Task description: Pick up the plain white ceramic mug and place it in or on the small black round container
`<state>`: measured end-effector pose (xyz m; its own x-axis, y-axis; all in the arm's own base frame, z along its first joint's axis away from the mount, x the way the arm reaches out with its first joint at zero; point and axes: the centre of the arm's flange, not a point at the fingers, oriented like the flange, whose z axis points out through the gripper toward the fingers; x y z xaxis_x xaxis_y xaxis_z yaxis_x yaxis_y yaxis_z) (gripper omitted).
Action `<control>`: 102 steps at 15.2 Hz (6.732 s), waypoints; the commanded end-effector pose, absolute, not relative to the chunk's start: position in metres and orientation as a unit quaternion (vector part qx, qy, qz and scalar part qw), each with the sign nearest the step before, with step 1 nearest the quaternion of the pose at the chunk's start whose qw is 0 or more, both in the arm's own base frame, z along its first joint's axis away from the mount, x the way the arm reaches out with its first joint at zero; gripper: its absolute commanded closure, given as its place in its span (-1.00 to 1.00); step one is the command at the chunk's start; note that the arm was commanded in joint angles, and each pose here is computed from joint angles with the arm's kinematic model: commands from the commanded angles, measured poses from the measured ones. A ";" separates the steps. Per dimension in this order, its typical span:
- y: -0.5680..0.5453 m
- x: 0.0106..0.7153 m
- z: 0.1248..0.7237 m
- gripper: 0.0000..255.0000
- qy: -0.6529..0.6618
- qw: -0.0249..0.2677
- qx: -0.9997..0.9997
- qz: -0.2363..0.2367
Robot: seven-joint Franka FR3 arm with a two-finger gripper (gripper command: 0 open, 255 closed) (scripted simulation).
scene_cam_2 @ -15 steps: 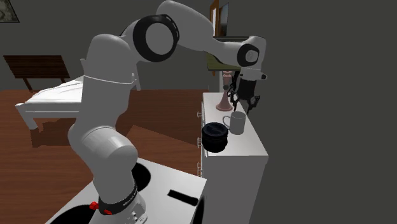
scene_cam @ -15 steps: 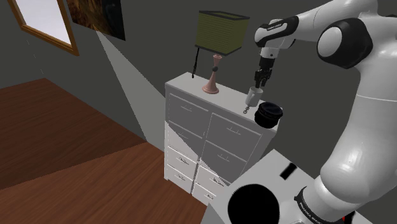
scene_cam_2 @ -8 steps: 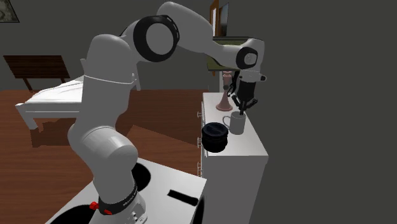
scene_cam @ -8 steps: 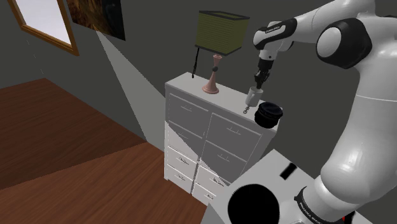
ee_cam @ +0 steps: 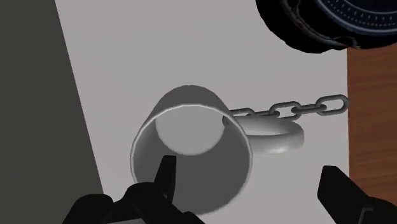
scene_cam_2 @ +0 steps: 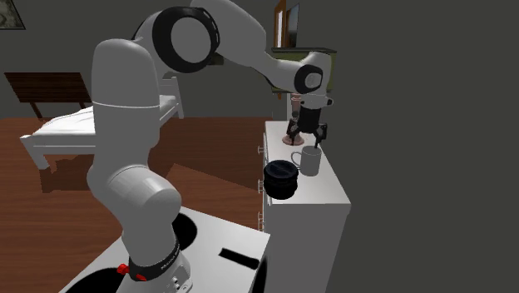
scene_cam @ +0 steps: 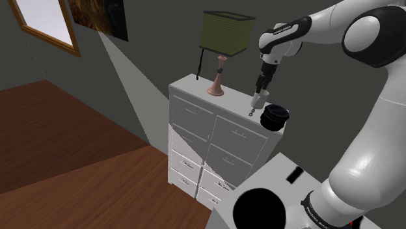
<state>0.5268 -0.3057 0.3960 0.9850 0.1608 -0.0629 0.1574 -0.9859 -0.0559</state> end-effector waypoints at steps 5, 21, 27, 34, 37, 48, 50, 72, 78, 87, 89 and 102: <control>-0.285 0.516 0.375 -1.00 -0.116 0.030 -0.993 0.023; -0.284 0.515 0.356 1.00 -0.116 0.030 -0.993 0.023; -0.284 0.515 0.361 1.00 -0.116 0.030 -0.993 0.023; -0.284 0.515 0.398 1.00 -0.116 0.030 -0.993 0.023; -0.284 0.515 0.414 1.00 -0.116 0.030 -0.993 0.023; -0.284 0.515 0.472 1.00 -0.116 0.030 -0.993 0.023; -0.284 0.515 0.483 1.00 -0.116 0.030 -0.993 0.023; -0.186 0.362 0.553 1.00 -0.116 0.030 -0.993 0.023; -0.179 0.351 0.529 1.00 -0.116 0.030 -0.993 0.023; -0.179 0.351 0.482 1.00 -0.116 0.030 -0.993 0.023; -0.179 0.351 0.471 1.00 -0.116 0.030 -0.993 0.023; -0.179 0.351 0.455 -1.00 -0.116 0.030 -0.993 0.023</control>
